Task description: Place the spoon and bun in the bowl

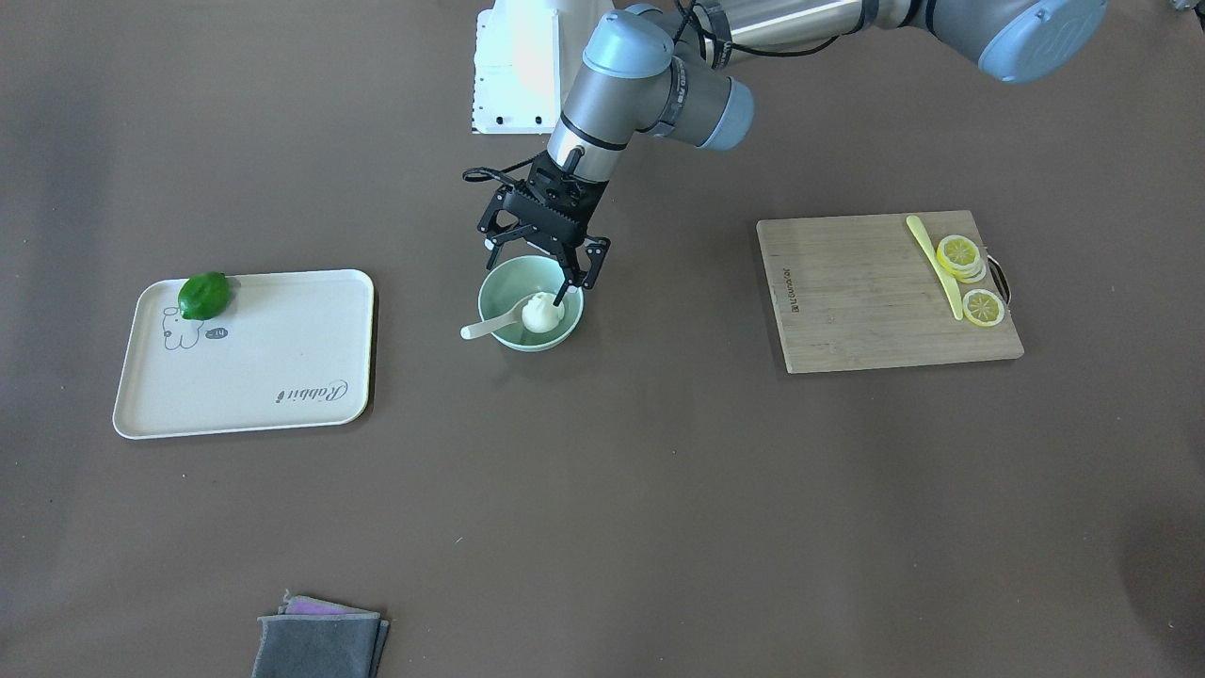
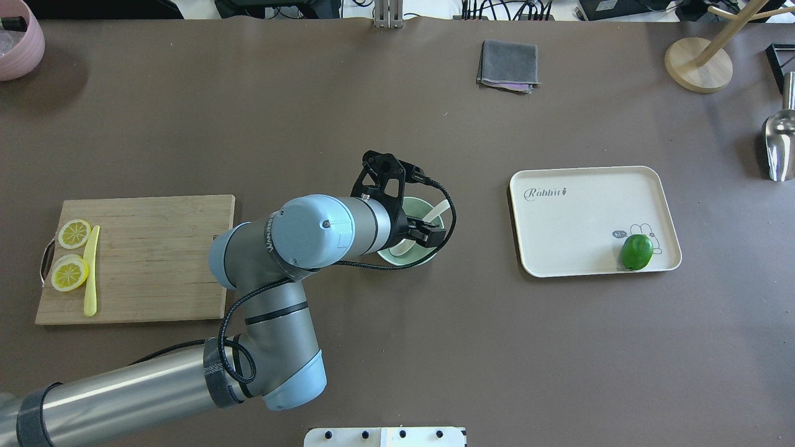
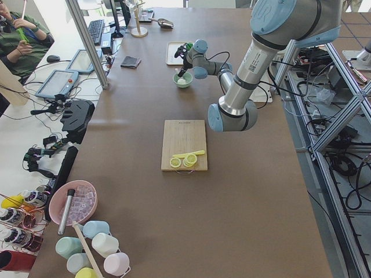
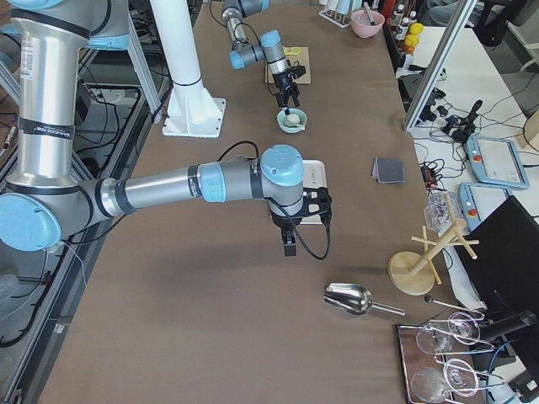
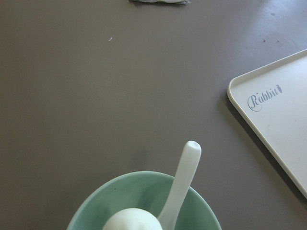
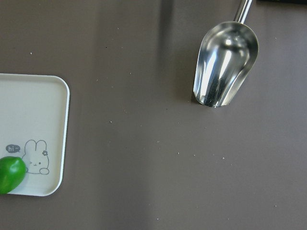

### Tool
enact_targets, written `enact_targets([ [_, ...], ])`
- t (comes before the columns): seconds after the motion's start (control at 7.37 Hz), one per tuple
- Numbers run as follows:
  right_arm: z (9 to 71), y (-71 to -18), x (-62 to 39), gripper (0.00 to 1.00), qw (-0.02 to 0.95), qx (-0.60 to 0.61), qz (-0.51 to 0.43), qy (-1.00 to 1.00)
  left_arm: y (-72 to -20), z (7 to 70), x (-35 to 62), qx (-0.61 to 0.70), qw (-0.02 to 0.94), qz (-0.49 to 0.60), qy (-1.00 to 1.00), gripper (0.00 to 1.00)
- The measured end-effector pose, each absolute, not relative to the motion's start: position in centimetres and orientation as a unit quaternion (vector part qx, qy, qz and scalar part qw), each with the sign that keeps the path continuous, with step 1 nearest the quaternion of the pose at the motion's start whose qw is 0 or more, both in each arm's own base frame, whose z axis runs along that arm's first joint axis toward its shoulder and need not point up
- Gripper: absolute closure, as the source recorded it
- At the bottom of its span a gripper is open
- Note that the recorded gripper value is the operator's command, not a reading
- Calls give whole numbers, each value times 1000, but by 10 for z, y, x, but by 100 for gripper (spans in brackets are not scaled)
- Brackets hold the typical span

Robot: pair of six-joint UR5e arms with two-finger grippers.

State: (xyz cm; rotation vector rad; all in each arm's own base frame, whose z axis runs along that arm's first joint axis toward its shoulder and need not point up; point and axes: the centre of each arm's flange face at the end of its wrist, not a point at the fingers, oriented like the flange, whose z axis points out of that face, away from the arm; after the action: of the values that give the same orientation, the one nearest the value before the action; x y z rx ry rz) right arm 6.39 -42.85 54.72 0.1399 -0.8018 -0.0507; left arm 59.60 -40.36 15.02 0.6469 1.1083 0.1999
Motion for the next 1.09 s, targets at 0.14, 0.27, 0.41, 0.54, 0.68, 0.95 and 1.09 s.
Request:
enact_targets([
  [0.14, 549, -427, 64, 0, 919, 66, -23, -389, -405, 147, 585, 301, 799, 92, 513, 2],
  [0.27, 557, -420, 64, 0, 919, 58, -21, -388, -417, 151, 560, 289, 815, 93, 493, 2],
  [0.41, 569, -409, 64, 0, 920, 46, -16, -388, -438, 161, 519, 264, 837, 104, 467, 2],
  [0.54, 583, -396, 65, 0, 921, 31, -10, -387, -464, 181, 463, 239, 857, 125, 440, 2],
  [0.68, 597, -381, 67, 0, 922, 16, -2, -386, -498, 216, 393, 215, 871, 154, 414, 2],
  [0.95, 621, -353, 73, 0, 925, -10, 18, -379, -558, 311, 233, 192, 879, 210, 382, 2],
  [1.09, 628, -346, 75, 0, 927, -18, 25, -375, -571, 360, 162, 197, 881, 231, 362, 2],
])
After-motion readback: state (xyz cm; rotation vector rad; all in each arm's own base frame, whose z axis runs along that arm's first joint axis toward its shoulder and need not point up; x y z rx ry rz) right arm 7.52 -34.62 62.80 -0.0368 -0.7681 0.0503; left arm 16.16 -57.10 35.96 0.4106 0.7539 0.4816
